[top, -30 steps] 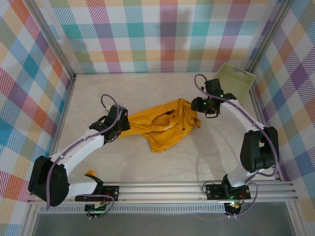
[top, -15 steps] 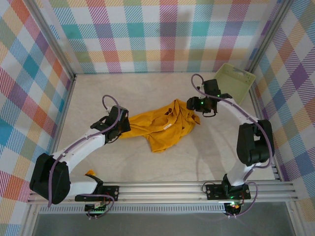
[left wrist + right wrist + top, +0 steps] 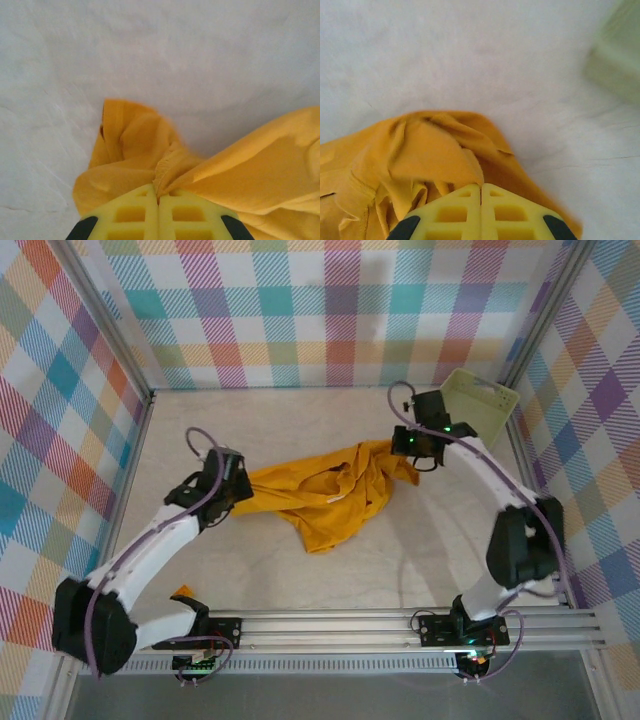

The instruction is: Fold the inside-out t-shirt

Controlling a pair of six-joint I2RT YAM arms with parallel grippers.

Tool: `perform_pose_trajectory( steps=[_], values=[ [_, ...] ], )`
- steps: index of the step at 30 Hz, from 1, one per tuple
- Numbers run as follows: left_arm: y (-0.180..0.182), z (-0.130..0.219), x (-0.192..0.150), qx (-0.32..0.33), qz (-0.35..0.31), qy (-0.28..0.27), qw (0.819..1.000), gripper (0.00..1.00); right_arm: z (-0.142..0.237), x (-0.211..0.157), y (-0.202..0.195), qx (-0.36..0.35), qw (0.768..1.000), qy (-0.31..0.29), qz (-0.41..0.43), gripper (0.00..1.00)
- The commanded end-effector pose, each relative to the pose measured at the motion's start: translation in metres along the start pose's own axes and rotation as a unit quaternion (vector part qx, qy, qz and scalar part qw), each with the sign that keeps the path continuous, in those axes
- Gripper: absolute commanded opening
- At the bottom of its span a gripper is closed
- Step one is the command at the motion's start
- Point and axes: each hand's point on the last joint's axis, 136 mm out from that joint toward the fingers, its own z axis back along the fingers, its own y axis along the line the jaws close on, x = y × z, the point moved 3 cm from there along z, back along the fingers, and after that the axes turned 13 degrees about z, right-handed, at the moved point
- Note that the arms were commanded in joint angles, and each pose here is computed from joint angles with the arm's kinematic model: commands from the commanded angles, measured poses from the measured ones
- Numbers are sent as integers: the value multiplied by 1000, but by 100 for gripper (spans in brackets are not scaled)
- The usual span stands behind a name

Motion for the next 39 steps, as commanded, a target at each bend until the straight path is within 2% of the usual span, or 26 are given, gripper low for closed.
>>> perform_pose_trajectory(
  steps=[1, 6, 9, 14, 20, 22, 24, 25, 28, 31, 35, 39],
  values=[
    [-15, 74, 62, -60, 36, -111, 991, 0, 93, 34, -18, -74, 991, -110, -1, 0],
    [-19, 162, 112, -112, 65, -218, 967, 0, 198, 52, -21, -95, 969, -226, -6, 0],
    [-23, 203, 127, -143, 68, -249, 956, 0, 253, 55, -20, -95, 953, -288, -5, 0],
    [-33, 273, 138, -236, 64, -272, 931, 0, 344, 46, -13, -70, 917, -392, -3, 0],
    [-50, 358, 134, -379, 29, -275, 883, 0, 457, 24, 5, -10, 859, -511, 14, 0],
    [-54, 379, 134, -410, 15, -276, 869, 0, 483, 20, 11, 7, 845, -535, 25, 0],
    [-56, 389, 136, -419, 11, -281, 863, 0, 500, 20, 15, 19, 833, -552, 36, 0],
    [-58, 389, 138, -418, 9, -284, 863, 0, 502, 22, 16, 19, 831, -554, 37, 0],
    [-63, 369, 150, -377, 11, -288, 880, 0, 489, 38, 14, 7, 840, -542, 39, 0],
    [-75, 319, 162, -308, 4, -275, 911, 0, 448, 60, 10, -10, 863, -504, 33, 0],
    [-90, 233, 174, -198, -7, -244, 949, 0, 370, 80, 1, -40, 896, -442, 25, 0],
    [-103, 136, 175, -110, -29, -213, 971, 0, 269, 91, -10, -73, 930, -360, 20, 0]
  ],
)
